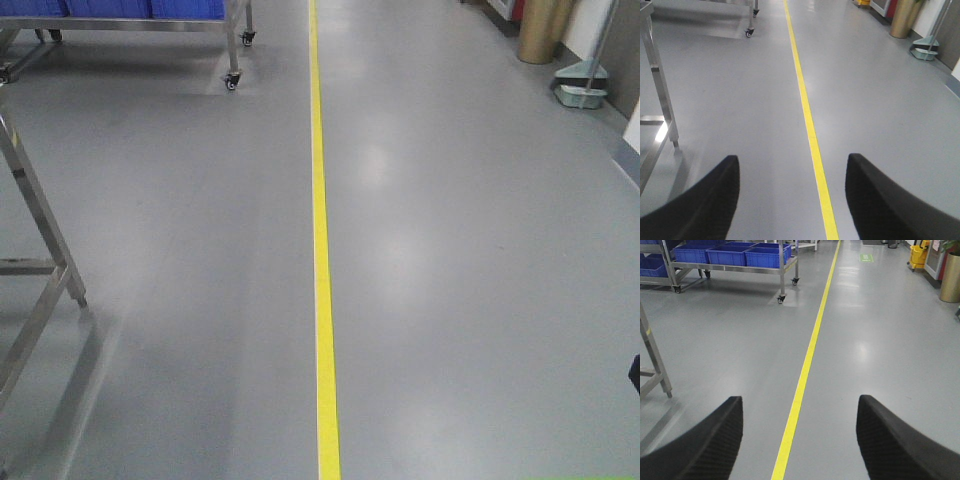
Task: Move and align brake pads A on conveyor
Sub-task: 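Drive forward along the yellow floor line past the green floor sign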
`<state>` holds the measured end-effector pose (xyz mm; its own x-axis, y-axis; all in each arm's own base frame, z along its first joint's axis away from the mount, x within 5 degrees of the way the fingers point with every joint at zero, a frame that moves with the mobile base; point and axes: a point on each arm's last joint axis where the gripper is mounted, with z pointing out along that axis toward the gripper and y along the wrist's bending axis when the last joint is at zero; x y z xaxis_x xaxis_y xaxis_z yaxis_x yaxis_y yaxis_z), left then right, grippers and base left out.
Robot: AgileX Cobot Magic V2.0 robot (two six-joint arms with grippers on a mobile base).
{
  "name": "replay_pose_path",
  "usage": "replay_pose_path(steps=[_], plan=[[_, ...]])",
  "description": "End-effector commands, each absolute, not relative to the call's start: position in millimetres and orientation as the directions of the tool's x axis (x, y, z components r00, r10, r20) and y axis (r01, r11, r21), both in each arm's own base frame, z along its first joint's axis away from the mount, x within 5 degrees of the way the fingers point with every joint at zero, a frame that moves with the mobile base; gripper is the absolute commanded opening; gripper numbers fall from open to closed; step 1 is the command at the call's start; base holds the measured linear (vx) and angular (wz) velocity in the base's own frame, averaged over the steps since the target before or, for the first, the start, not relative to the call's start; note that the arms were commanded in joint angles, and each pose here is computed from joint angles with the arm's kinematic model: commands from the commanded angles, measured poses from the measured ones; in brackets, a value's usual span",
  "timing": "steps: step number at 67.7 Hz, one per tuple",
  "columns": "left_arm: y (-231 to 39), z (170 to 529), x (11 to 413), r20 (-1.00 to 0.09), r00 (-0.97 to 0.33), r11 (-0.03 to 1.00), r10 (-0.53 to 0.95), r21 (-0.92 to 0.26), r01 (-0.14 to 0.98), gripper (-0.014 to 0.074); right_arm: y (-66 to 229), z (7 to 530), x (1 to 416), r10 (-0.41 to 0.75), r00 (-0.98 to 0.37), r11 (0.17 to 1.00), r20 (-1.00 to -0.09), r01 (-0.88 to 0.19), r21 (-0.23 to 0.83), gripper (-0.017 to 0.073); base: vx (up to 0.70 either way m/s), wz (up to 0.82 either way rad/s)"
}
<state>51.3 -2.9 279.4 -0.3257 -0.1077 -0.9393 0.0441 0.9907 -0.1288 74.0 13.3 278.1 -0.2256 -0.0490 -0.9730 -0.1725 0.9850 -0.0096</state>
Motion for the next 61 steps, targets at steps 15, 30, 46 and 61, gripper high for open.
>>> replay_pose_path(steps=[15,30,46,61], plan=[[-3.8,292.2,53.8,-0.960,-0.253,0.989,-0.118,-0.137,0.061,0.0451,12.8,292.7,76.1,-0.047,-0.142,0.986,-0.989,-0.163,-0.023,0.0468,0.66,0.09],[-3.8,292.2,53.8,-0.960,-0.253,0.989,-0.118,-0.137,0.061,0.0451,12.8,292.7,76.1,-0.047,-0.142,0.986,-0.989,-0.163,-0.023,0.0468,0.67,0.01],[-3.8,292.2,53.8,-0.960,-0.253,0.989,-0.118,-0.137,0.061,0.0451,12.8,292.7,76.1,-0.047,-0.142,0.986,-0.989,-0.163,-0.023,0.0468,0.64,0.02],[-3.8,292.1,53.7,-0.960,-0.254,0.989,-0.118,-0.137,0.061,0.0451,12.8,292.7,76.1,-0.047,-0.142,0.986,-0.989,-0.163,-0.023,0.0468,0.62,0.12]])
